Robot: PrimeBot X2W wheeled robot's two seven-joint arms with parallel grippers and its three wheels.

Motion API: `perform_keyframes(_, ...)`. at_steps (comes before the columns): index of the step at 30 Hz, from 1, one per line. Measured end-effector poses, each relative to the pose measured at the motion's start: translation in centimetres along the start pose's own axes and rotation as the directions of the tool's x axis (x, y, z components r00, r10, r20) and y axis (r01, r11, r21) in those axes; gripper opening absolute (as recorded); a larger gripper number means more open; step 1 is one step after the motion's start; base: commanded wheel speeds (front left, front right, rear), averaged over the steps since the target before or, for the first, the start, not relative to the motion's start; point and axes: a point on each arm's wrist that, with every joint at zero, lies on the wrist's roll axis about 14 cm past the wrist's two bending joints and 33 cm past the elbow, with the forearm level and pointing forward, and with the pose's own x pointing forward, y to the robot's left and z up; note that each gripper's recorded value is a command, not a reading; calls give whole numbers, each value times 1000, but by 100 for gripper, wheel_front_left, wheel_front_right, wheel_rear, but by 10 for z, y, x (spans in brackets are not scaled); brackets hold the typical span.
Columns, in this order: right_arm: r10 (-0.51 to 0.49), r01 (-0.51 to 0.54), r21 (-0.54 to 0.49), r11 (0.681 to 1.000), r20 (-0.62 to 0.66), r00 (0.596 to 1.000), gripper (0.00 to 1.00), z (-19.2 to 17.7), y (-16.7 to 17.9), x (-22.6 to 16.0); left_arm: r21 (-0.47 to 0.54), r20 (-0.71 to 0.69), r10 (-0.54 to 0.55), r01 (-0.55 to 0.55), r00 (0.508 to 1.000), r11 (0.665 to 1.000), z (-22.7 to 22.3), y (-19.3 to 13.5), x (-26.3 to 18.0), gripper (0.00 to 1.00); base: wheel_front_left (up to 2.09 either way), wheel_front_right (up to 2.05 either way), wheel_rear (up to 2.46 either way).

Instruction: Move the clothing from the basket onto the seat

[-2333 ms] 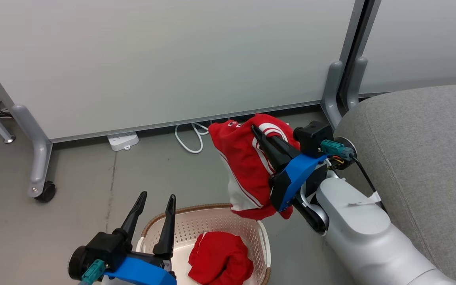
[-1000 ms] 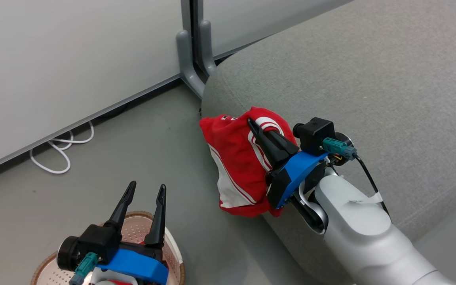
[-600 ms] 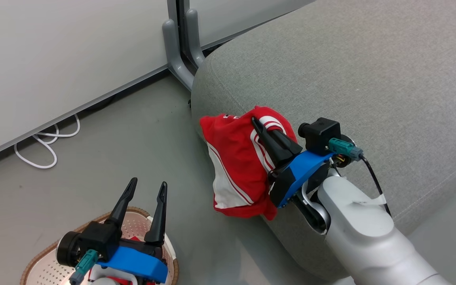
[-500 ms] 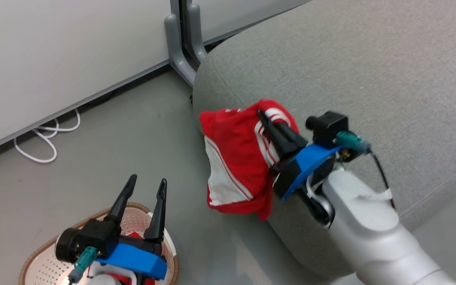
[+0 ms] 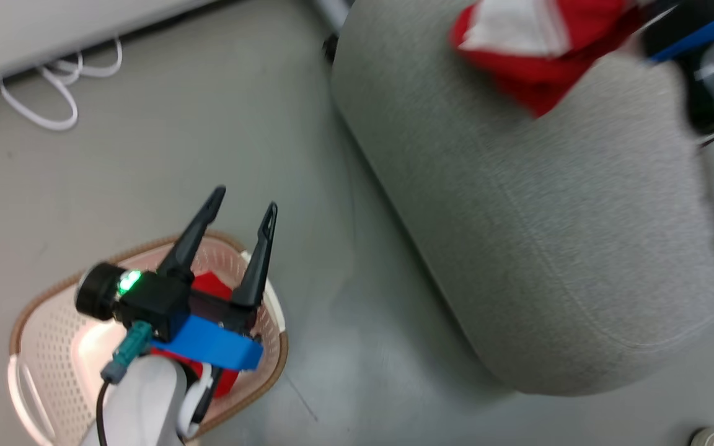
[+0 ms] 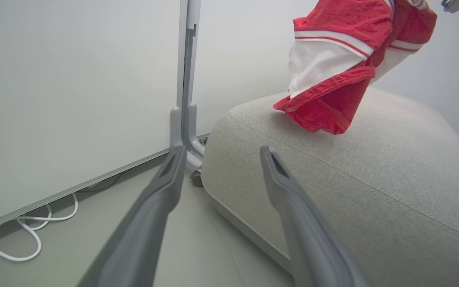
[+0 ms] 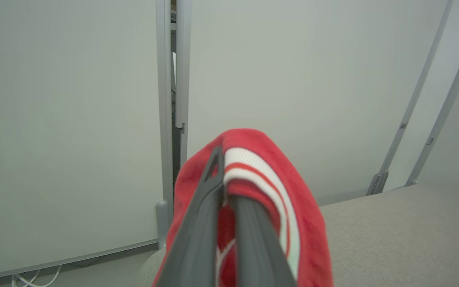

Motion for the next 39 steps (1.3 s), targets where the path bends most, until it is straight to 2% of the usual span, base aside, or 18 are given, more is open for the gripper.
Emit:
perform_keyframes(3, -73, 74, -54, 996, 20, 997, 0, 2, -33, 24, 3, 4, 16, -16, 1000, 1000, -8, 20, 5, 100, 0, 0, 0)
perform_keyframes(6, -134, 133, -76, 988, -10, 991, 0, -21, -53, 39, 2, 3, 34, -34, 999, 999, -18, 39, 8, 100, 0, 0, 0)
perform_keyframes(12, -219, 205, -100, 974, -158, 963, 0, -112, -70, 43, -12, -16, 75, -75, 997, 997, -44, 71, 5, 100, 0, 0, 0)
perform_keyframes(15, -225, 202, -111, 973, -267, 937, 0, -168, -63, 31, -20, -44, 106, -107, 993, 994, -59, 85, -3, 100, 0, 0, 0)
perform_keyframes(18, -207, 185, -98, 978, -334, 919, 0, -205, -46, 23, -23, -66, 137, -139, 988, 990, -68, 95, -12, 100, 0, 0, 0)
perform_keyframes(21, -191, 165, -101, 981, -359, 913, 0, -216, -37, 17, -21, -67, 150, -152, 986, 988, -66, 97, -14, 100, 0, 0, 0)
perform_keyframes(25, -187, 157, -111, 981, -349, 918, 0, -204, -38, 12, -21, -37, 149, -150, 988, 988, -51, 92, -11, 100, 0, 0, 0)
perform_keyframes(27, -177, 145, -117, 983, -345, 922, 45, -197, -36, 9, -25, -22, 153, -153, 988, 988, -41, 88, -10, 100, 0, 0, 0)
perform_keyframes(28, -170, 136, -120, 983, -342, 924, 64, -193, -35, 7, -30, -15, 155, -155, 988, 987, -36, 85, -11, 100, 0, 0, 0)
perform_keyframes(29, -161, 124, -126, 984, -342, 926, 100, -189, -34, 3, -37, -10, 160, -160, 987, 986, -31, 82, -12, 100, 0, 0, 0)
perform_keyframes(39, 0, -32, -89, 996, -345, 938, 100, -147, 15, -47, -59, 29, 266, -264, 964, 963, 19, 55, -56, 100, 0, 0, 0)
